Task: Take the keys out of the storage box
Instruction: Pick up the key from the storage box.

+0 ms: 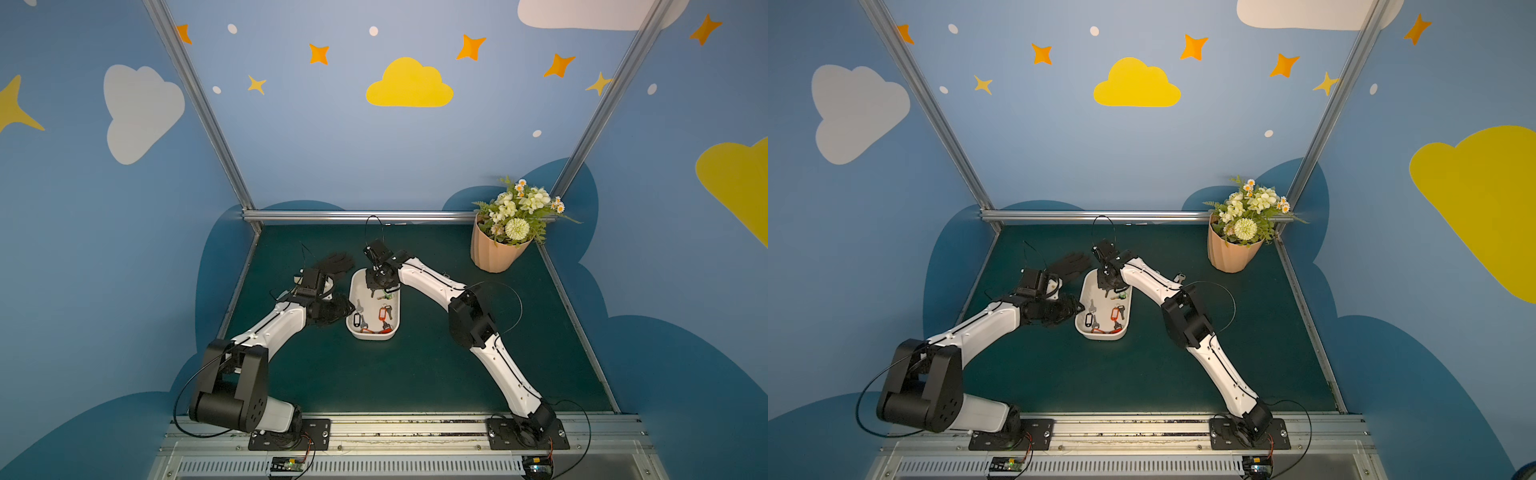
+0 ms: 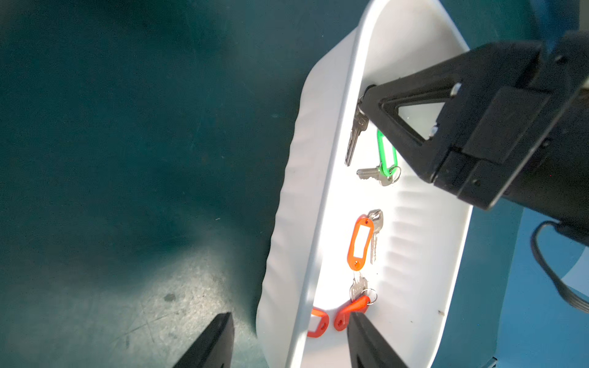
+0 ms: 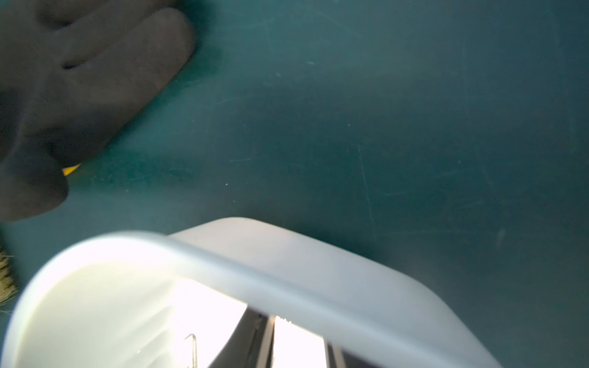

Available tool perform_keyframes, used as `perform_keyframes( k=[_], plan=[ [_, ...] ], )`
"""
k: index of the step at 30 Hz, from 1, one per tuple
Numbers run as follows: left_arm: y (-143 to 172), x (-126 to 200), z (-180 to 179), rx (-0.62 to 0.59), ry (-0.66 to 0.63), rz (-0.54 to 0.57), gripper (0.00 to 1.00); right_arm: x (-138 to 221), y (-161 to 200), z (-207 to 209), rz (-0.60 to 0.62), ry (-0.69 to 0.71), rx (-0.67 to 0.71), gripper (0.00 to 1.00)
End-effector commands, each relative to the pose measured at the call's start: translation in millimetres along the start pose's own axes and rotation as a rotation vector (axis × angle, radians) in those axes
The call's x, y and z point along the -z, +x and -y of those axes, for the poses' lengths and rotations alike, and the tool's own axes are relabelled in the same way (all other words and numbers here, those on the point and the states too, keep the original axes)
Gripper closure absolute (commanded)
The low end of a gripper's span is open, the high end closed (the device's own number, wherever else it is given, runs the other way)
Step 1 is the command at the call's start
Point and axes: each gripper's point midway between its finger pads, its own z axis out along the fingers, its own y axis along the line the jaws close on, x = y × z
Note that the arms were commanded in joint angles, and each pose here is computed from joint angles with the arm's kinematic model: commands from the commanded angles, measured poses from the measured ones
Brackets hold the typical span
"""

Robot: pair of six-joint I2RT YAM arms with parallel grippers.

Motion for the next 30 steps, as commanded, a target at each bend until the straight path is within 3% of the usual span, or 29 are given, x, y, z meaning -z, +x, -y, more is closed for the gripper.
perform_keyframes(
  k=[1, 9, 17, 21, 30],
  plan=[
    [-2, -1, 0, -0.009, 0.006, -0.004, 0.37, -9, 8, 3, -0.008, 0.049, 0.040, 0.72],
    [-1, -1, 0, -0.011, 0.004, -0.006, 0.38, -20, 14, 8, -0.015, 0.089, 0.061, 0.77],
    [-1, -1, -1, -0.011, 0.001, -0.005, 0.38, -24, 25, 7, -0.041, 0.098, 0.084, 0.91],
    [-2, 0, 0, -0.012, 0.002, -0.001, 0.38, -15, 20, -1, -0.031, 0.071, 0.088, 1.00],
    [-5, 10, 1, -0.017, -0.010, 0.027, 0.38, 29, -2, -31, 0.028, -0.038, 0.117, 1.00]
  ],
)
